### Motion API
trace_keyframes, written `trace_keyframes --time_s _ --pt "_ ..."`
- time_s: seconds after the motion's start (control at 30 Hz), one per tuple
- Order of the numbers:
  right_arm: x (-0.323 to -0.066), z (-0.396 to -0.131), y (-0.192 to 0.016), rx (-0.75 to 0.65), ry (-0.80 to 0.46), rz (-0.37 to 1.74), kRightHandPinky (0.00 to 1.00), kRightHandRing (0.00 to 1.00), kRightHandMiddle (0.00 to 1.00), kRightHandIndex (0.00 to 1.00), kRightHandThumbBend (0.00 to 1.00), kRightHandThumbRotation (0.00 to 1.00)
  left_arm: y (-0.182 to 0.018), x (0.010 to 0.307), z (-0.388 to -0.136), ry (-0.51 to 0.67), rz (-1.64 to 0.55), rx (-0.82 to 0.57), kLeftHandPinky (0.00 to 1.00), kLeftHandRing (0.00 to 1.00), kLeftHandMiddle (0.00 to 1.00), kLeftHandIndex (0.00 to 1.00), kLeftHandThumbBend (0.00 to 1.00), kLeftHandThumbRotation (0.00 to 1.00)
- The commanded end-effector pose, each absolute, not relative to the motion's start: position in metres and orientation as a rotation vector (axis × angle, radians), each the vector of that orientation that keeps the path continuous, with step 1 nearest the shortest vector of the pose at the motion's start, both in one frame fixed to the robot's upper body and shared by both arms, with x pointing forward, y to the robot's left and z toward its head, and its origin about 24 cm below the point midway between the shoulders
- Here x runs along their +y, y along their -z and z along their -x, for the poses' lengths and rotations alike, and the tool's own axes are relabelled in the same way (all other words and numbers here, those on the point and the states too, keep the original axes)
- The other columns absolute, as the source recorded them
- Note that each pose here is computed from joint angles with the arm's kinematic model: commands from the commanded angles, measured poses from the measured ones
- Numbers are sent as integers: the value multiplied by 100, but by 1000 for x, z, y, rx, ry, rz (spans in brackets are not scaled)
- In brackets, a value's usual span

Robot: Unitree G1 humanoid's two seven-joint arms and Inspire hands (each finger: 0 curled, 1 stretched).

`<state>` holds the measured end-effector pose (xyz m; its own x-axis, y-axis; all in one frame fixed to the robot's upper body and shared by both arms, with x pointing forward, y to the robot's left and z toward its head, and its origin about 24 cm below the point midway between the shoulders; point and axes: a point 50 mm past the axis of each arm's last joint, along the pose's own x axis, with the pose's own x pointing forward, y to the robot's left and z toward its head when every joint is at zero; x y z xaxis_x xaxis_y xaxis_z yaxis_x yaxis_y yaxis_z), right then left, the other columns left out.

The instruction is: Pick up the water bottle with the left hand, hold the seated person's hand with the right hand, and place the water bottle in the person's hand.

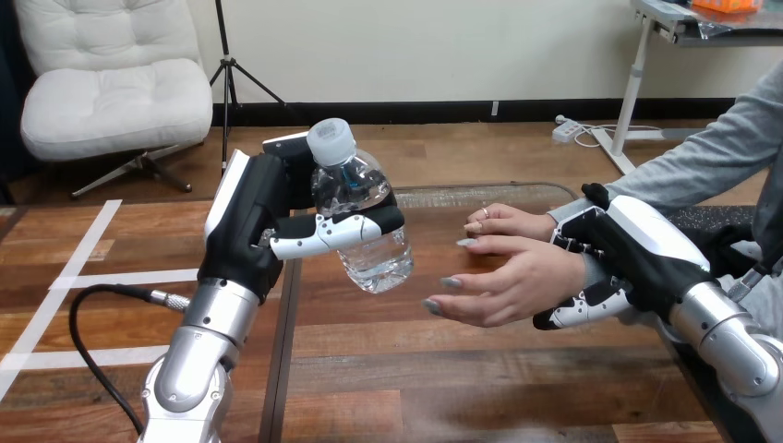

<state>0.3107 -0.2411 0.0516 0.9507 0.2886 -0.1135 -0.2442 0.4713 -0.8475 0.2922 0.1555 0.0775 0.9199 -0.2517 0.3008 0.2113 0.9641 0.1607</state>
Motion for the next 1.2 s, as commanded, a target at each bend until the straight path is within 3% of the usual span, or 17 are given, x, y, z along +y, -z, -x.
trace_keyframes --time_s 0.0,0.57,1.17 --pt "-239 -327 -84 -155 -275 1027 24 28 34 36 89 0 -101 159 -298 215 -120 -431 23 29 33 37 65 0" --pt "-240 -328 -85 -117 -314 1015 27 31 37 40 91 0 -102 164 -298 199 -107 -434 23 29 34 37 65 0" --pt "-243 -327 -85 -32 -410 1055 48 51 56 57 97 0 -106 169 -298 176 -86 -453 23 29 33 36 66 0"
